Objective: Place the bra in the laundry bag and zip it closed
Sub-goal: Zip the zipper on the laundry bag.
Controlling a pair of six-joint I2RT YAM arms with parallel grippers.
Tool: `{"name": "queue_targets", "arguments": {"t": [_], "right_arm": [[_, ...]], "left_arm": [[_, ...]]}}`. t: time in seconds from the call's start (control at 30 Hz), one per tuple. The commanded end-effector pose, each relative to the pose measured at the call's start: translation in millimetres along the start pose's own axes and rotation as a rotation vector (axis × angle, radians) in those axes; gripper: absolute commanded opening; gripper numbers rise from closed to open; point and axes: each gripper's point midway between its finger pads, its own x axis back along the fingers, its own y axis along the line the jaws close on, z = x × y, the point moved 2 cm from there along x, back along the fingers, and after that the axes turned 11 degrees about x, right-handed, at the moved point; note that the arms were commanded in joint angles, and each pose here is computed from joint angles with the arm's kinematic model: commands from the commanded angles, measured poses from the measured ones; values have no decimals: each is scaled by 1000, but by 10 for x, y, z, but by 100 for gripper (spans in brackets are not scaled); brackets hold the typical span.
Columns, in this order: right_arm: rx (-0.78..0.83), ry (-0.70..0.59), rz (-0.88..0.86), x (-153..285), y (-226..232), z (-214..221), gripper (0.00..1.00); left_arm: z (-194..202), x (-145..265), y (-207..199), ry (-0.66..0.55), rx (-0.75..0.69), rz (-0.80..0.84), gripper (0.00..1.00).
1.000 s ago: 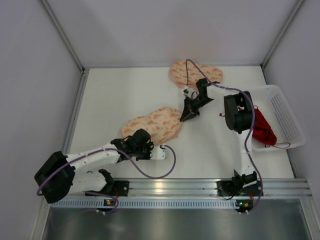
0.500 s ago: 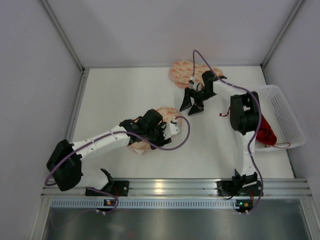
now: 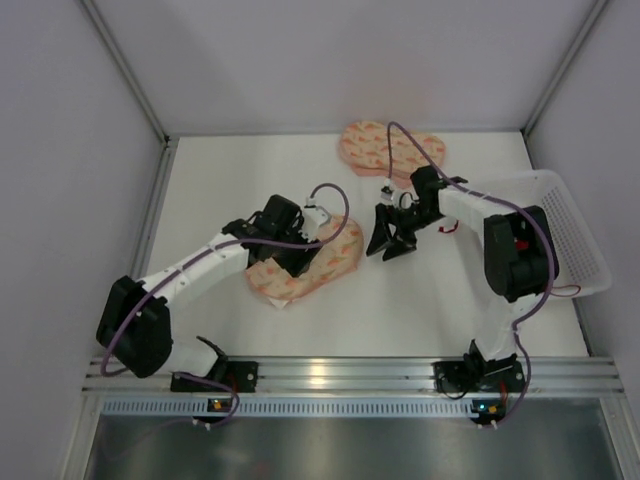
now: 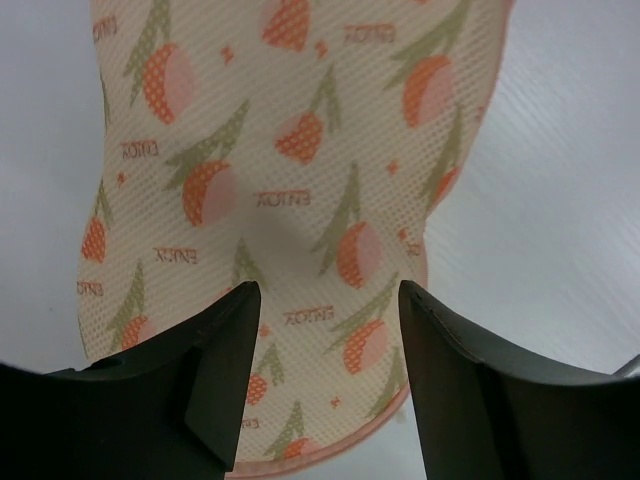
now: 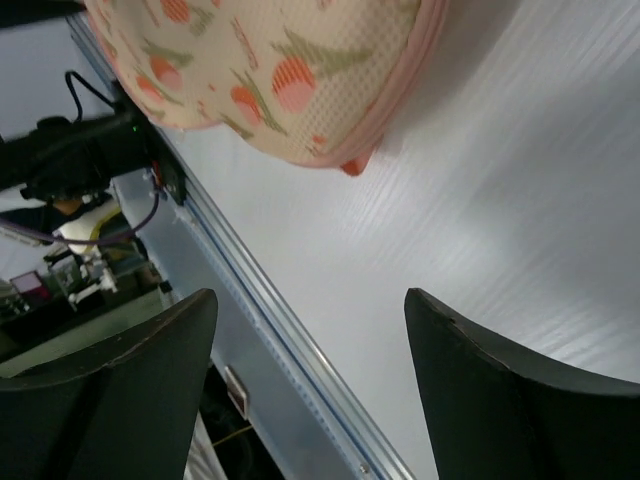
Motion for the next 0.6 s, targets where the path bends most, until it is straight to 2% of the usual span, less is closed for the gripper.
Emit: {"name": "queue_targets", "arguments": {"t": [0.0,0.13,0.3,0.43,0.5,0.57], "right_arm": [[53,19,-82,-177,211,152,74],[61,60,-107,-498,256,184,67],[15,45,-88,-809,80,-45,59],[23,-47,-52,-821,-68,-481,55],[-2,-79,-37,-818,-172,-628,47],[4,-138,-10,-740,-240,-865,43]], "left_arm": [[6,-87,205,46,148,-35,63],[77,-166,389,77,269,-10,61],[164,-264,262,117,355,92,60],[126,-378,191,133,462,161,60],[54,-429,161,126,482,193,59],[31,-533,176,144,504,197,57]]}}
